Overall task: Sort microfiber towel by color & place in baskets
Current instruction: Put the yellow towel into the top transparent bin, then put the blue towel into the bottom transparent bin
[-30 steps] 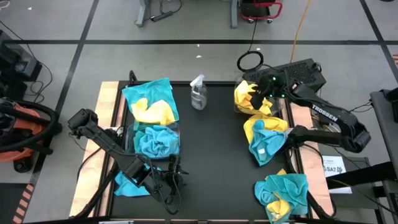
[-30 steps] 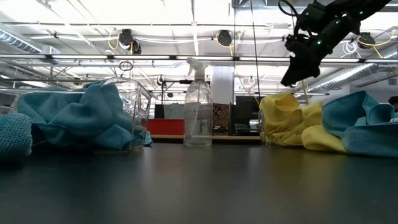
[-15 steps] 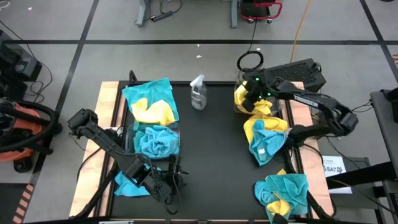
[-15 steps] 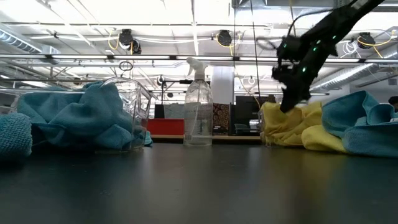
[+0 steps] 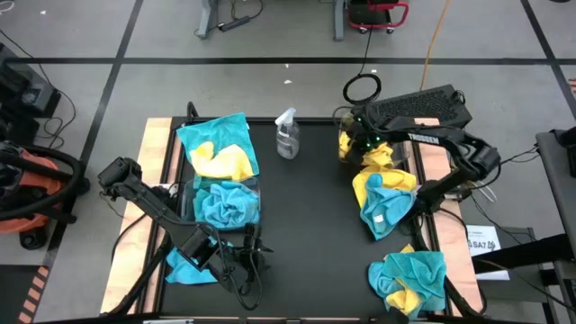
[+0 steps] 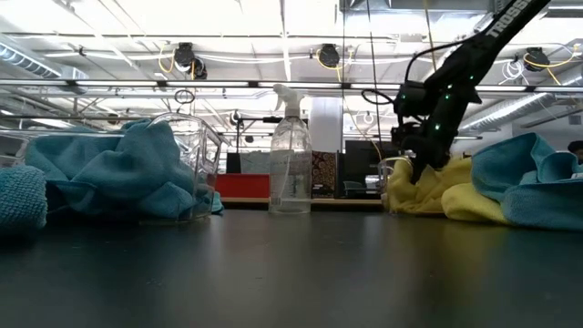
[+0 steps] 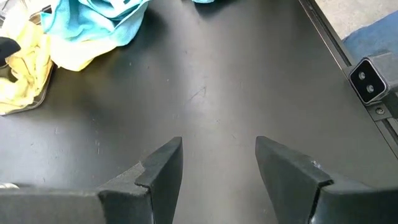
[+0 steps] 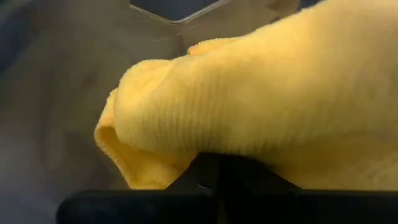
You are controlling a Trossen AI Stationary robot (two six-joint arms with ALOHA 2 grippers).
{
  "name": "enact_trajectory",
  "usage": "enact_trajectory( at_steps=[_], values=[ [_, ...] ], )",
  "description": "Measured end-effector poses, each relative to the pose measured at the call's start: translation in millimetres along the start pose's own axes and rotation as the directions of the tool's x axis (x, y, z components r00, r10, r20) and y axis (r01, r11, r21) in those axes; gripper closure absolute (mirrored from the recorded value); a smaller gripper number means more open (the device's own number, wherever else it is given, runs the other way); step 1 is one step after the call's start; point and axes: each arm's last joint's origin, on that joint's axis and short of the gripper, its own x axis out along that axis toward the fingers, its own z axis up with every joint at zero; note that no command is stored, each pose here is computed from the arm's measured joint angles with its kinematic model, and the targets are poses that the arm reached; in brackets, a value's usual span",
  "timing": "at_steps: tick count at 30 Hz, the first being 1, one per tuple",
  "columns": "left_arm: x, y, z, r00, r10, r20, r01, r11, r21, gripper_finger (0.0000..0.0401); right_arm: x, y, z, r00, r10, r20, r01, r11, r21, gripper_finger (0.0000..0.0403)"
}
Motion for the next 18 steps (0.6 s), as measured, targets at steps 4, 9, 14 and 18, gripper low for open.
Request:
enact_trajectory(
  at_steps=[4,9,14,18],
  values=[
    [0,0,0,1.0,0.001,-0.004,-0.001,1.0,0.002,0.0193,-18,3,-2,1.0,-0.008,0.029,0.008,1.0,-0.002,0.0399],
    [0,0,-1,1.0,0.002,-0.01,-0.001,1.0,0.005,0.0193,-53,8,-6,0.994,-0.021,0.111,0.022,1.0,-0.013,0.0399],
    [0,1,-4,0.999,0.007,-0.041,-0.006,1.0,0.021,0.0193,-90,15,-16,0.978,-0.031,0.207,0.037,0.999,-0.025,0.0399],
    [0,2,-9,0.996,0.014,-0.084,-0.013,1.0,0.013,0.0193,-113,20,-27,0.964,-0.02,0.264,0.031,0.999,-0.036,0.0399]
  ],
)
